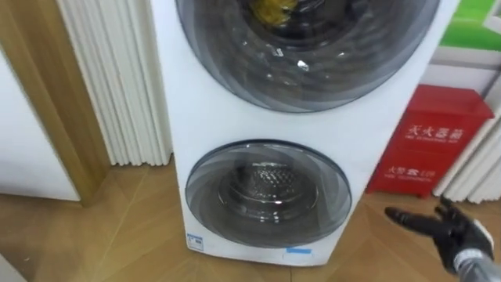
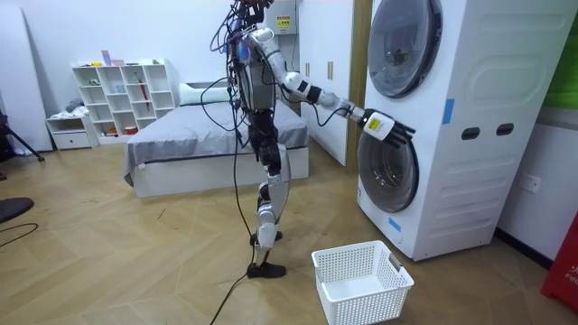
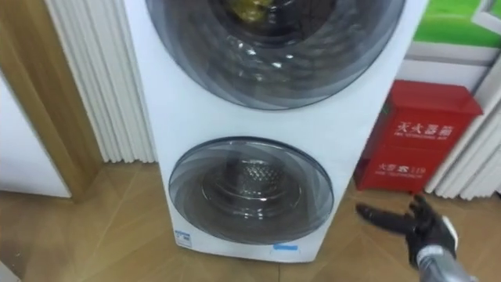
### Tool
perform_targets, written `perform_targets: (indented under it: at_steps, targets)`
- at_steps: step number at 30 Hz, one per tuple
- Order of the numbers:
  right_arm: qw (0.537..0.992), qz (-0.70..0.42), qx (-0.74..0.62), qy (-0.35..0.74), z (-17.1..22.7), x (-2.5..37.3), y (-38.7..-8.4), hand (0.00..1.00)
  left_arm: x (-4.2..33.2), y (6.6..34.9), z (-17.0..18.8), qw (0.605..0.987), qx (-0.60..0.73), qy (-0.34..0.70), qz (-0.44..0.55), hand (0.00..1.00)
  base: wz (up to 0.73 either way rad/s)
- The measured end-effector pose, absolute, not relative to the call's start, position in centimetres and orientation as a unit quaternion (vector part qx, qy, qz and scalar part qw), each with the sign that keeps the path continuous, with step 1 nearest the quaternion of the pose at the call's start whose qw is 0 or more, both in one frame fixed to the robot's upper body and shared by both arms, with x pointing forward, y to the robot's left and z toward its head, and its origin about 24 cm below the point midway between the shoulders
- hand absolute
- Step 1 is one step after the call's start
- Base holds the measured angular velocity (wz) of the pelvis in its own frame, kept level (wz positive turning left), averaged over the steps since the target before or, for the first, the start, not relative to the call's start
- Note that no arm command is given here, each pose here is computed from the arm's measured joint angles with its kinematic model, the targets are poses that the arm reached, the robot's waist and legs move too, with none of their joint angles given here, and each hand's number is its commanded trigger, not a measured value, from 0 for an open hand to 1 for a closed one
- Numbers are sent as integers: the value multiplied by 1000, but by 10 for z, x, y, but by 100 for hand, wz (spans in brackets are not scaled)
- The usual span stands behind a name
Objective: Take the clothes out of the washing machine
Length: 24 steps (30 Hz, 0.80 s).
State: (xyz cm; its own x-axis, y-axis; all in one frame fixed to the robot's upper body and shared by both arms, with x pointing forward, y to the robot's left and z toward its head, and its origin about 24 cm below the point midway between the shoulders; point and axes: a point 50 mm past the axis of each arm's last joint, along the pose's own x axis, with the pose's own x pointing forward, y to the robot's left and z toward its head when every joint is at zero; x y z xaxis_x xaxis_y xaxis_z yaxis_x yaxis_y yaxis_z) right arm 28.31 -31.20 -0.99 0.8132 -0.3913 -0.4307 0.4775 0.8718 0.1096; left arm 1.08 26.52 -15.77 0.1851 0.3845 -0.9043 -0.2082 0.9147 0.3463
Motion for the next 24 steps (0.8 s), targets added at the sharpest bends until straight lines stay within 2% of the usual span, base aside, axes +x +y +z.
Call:
perform_targets:
  at_steps: [4,10,20,24]
  targets:
    - [947,-246,113,172,10,294,-322,0,3,269,-157,755,79,620,196,0,12]
    - [952,-256,130,106,61,324,-332,0,-4,270,-157,740,89,639,188,0,6]
    - [950,-268,149,64,95,336,-341,0,-6,277,-153,737,111,642,182,0,11]
    - [955,-256,152,9,135,349,-344,0,-9,279,-152,732,108,645,190,0,9]
